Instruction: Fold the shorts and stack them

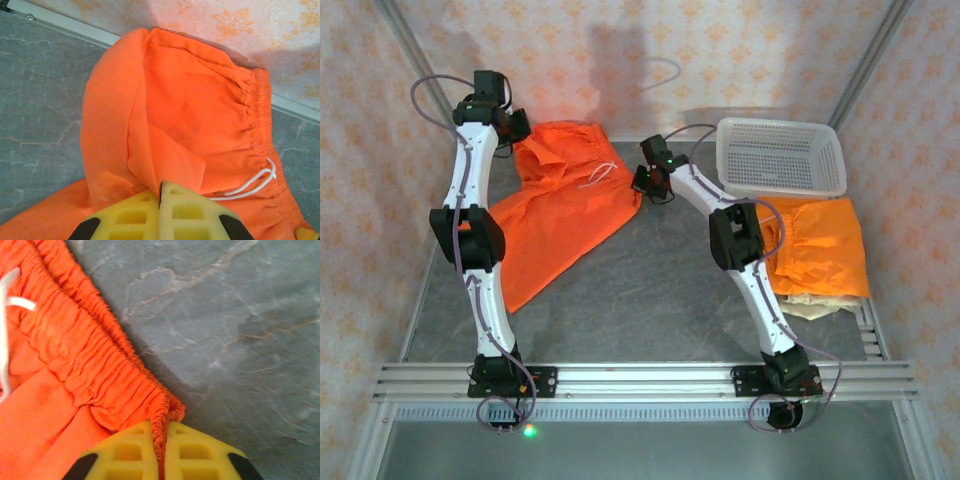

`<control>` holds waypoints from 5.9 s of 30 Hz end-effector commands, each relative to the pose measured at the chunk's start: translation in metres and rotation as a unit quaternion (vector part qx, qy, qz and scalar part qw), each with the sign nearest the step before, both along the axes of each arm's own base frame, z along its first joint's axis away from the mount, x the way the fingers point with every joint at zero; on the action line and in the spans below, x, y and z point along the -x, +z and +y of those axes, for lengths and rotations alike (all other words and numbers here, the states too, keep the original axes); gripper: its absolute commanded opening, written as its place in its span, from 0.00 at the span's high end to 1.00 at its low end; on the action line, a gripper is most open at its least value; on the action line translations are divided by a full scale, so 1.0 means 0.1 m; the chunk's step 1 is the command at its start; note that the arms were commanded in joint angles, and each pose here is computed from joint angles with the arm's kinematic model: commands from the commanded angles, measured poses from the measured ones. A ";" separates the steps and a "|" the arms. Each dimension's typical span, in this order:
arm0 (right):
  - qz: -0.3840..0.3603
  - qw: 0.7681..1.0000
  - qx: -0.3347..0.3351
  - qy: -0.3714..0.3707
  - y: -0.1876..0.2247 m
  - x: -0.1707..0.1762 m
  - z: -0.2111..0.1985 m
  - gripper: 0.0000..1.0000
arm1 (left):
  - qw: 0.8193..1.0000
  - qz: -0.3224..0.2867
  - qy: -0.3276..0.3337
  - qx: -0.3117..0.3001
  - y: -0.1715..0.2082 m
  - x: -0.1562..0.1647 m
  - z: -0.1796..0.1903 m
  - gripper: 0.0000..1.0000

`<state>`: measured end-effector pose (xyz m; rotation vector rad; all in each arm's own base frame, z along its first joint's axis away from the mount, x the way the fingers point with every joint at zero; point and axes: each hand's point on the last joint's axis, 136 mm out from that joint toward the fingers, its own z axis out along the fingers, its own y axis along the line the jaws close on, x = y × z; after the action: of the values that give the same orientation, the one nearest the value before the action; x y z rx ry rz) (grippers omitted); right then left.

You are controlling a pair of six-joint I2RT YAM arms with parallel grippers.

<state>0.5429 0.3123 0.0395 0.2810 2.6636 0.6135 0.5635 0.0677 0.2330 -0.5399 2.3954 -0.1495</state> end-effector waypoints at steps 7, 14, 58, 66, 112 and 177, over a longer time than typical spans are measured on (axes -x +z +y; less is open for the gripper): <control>-0.048 0.991 0.114 -0.050 0.64 0.79 -0.91 1.00 | 0.998 -0.018 0.061 0.027 0.03 -0.07 0.40 1.00; -0.047 0.983 0.144 -0.100 0.62 1.47 -1.41 1.00 | 0.994 -0.019 0.064 0.083 -0.29 -0.41 0.33 1.00; -0.165 0.982 0.096 -0.010 1.66 1.67 -1.02 0.00 | 0.964 0.107 -0.038 0.240 -1.63 0.90 -1.41 0.16; -0.103 0.992 0.079 -0.007 1.26 0.88 -0.71 0.00 | 0.970 0.151 -0.012 0.190 -2.03 1.10 -1.19 0.16; 0.006 0.981 0.105 -0.163 0.17 -0.19 -1.26 0.00 | 0.992 -0.025 -0.046 0.118 -0.60 0.27 -0.76 0.13; -0.093 0.993 0.016 -0.077 1.06 2.16 -1.68 0.00 | 0.888 0.242 0.346 0.183 -2.05 4.46 -0.74 0.33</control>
<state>0.3246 0.1523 0.1467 0.3599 2.4671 0.5515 0.1184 -0.0126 0.0267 -1.7242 2.4922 -0.2309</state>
